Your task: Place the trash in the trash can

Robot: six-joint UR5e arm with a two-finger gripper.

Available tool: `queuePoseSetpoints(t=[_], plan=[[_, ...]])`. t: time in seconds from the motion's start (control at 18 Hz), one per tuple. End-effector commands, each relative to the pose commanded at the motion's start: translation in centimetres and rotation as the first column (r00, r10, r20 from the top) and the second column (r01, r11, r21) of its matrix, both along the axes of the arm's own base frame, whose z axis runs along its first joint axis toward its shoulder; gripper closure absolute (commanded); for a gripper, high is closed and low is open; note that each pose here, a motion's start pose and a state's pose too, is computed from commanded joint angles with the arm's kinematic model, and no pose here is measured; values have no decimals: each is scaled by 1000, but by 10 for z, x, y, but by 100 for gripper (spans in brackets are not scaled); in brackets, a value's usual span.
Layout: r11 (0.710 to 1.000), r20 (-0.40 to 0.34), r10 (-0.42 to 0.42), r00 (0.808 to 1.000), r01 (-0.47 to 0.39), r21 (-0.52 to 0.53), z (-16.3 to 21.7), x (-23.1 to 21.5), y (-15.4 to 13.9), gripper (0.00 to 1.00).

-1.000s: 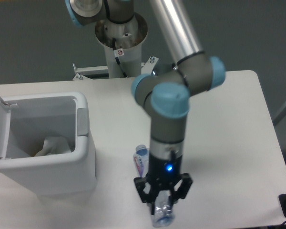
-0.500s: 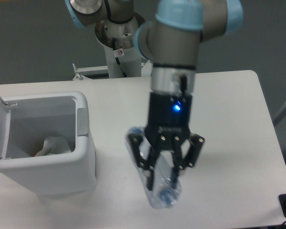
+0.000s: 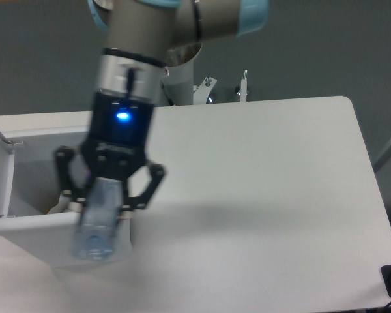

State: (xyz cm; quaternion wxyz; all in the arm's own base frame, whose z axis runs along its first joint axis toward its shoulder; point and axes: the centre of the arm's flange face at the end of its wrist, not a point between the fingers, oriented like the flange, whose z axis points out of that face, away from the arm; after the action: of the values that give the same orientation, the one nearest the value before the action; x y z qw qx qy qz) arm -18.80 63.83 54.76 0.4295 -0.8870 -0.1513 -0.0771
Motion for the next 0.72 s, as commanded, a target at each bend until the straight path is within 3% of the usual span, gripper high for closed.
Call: queuePoseSetpoints(t=[0.06,0.22,0.39,0.72], plan=[[1000,2,-13,1000,13,-13,-8,8,2,46],[1000,-5,-14,1000,14,-24,-13,8,4,0],[1000,-28,31,999,-31,-3,4,-14,-6,0],[957,-72,287,955,-284,55,36,-176,-63,0]])
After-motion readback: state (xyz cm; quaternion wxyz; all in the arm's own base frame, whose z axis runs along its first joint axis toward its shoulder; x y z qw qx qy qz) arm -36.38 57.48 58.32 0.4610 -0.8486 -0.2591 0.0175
